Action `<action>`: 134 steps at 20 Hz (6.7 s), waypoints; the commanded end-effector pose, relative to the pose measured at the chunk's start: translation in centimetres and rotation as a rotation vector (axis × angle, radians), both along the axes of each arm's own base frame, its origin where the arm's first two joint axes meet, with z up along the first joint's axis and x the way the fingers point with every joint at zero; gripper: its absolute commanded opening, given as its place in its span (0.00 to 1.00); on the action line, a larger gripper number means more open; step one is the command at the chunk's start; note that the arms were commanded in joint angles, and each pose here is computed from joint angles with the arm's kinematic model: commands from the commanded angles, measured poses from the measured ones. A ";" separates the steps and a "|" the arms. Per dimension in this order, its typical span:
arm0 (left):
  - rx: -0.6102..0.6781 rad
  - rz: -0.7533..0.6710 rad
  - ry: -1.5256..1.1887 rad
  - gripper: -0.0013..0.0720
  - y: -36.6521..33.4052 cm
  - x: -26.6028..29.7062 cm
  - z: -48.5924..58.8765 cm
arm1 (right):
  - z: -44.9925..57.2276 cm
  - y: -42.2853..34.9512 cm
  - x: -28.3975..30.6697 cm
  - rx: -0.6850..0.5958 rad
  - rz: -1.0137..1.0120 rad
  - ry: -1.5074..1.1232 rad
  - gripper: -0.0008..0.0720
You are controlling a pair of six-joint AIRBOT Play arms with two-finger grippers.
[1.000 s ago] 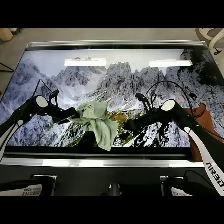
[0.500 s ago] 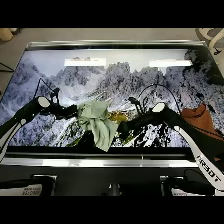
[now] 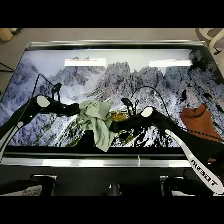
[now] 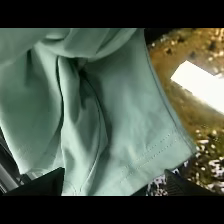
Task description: Fold the shirts.
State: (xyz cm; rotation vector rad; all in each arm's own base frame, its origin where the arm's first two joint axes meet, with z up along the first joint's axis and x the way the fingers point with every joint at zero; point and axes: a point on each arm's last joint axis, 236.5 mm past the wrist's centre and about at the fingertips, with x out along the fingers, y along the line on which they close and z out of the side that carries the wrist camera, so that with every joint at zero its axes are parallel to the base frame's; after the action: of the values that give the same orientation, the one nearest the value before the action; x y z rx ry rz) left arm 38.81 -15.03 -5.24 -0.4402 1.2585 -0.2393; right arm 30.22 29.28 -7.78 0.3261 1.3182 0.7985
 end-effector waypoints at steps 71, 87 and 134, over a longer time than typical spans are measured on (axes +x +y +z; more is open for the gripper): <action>0.308 0.229 -0.888 0.05 12.1 2.8 35.9 | 33.3 -28.7 8.1 -0.736 -0.275 -0.953 0.04; 0.184 -0.006 -0.332 0.05 6.6 2.3 13.7 | 16.7 -18.2 11.6 -0.334 0.076 -0.468 0.95; 0.231 -0.361 -0.037 0.05 -0.3 -10.3 3.1 | 11.0 -30.7 15.1 -0.833 -0.194 -0.339 0.28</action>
State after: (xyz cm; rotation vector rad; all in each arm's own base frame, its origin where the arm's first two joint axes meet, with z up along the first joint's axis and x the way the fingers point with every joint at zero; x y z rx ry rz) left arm 30.66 -12.62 0.42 0.0006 1.2755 -0.3657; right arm 46.50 -1.21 6.22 -0.3284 1.0191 0.0772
